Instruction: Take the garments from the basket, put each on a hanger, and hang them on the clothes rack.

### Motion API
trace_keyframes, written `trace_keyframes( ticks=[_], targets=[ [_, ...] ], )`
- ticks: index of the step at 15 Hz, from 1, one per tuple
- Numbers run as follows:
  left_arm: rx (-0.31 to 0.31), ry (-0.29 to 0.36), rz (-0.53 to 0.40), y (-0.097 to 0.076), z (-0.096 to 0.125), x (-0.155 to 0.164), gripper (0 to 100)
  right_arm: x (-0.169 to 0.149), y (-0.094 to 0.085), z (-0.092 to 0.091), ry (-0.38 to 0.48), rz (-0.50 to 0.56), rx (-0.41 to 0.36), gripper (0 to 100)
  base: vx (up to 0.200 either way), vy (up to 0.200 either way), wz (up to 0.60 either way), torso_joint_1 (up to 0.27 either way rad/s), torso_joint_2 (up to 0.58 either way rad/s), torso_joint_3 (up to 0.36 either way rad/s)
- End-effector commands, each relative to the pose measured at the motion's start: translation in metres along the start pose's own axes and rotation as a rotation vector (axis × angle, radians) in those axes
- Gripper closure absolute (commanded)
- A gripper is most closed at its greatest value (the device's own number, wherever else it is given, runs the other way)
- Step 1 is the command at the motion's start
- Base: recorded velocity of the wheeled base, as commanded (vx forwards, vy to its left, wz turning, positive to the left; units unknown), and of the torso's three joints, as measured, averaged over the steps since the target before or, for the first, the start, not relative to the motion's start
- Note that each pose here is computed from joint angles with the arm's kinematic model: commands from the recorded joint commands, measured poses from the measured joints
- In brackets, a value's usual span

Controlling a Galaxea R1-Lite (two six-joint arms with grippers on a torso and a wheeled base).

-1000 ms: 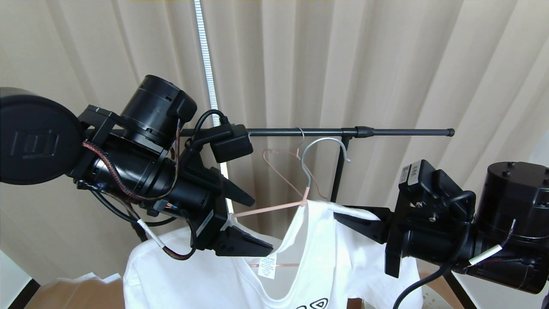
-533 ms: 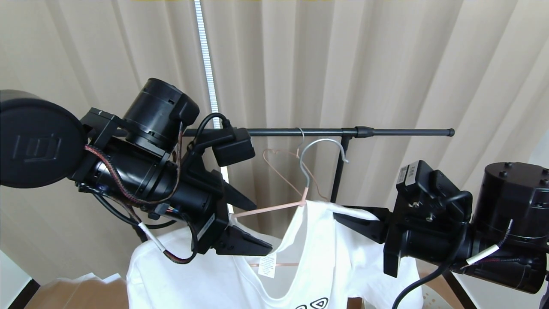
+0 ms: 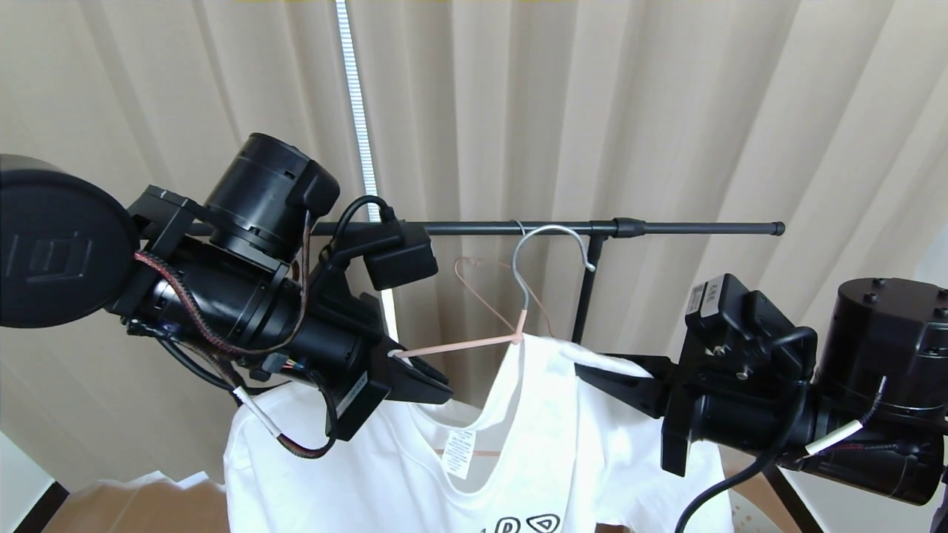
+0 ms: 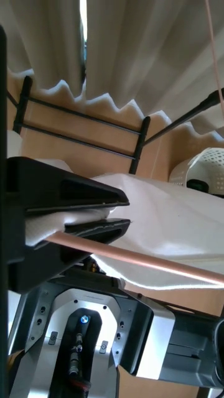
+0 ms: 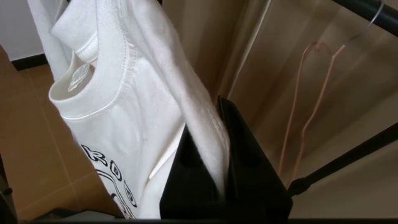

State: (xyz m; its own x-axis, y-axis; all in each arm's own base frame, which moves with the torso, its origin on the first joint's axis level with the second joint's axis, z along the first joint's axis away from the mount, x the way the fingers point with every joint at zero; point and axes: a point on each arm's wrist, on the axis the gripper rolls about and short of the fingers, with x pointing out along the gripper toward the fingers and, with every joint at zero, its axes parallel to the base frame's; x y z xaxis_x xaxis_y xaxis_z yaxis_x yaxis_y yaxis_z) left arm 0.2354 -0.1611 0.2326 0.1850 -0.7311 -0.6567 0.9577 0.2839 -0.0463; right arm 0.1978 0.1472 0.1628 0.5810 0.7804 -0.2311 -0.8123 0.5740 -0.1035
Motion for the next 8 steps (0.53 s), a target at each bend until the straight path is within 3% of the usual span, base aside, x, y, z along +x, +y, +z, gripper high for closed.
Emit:
trace_keyframes(
  ticks=[1,7,8],
  targets=[
    [0.003,-0.002,0.005,-0.0021,-0.0009,-0.0028,100,-0.0001,0.0001,0.0000,0.000,0.000,-0.001,100,0.000,0.000,0.00,0.000,0.00,0.000],
    [0.015,0.000,0.033,-0.0064,-0.0016,-0.0093,100,-0.0008,-0.0003,0.0016,-0.003,-0.015,-0.002,100,0.000,0.000,0.00,0.000,0.00,0.000],
    [0.015,0.000,0.033,-0.0073,-0.0022,-0.0101,100,-0.0010,-0.0001,0.0008,0.000,-0.014,-0.001,0,0.000,0.000,0.00,0.000,0.00,0.000]
  ],
)
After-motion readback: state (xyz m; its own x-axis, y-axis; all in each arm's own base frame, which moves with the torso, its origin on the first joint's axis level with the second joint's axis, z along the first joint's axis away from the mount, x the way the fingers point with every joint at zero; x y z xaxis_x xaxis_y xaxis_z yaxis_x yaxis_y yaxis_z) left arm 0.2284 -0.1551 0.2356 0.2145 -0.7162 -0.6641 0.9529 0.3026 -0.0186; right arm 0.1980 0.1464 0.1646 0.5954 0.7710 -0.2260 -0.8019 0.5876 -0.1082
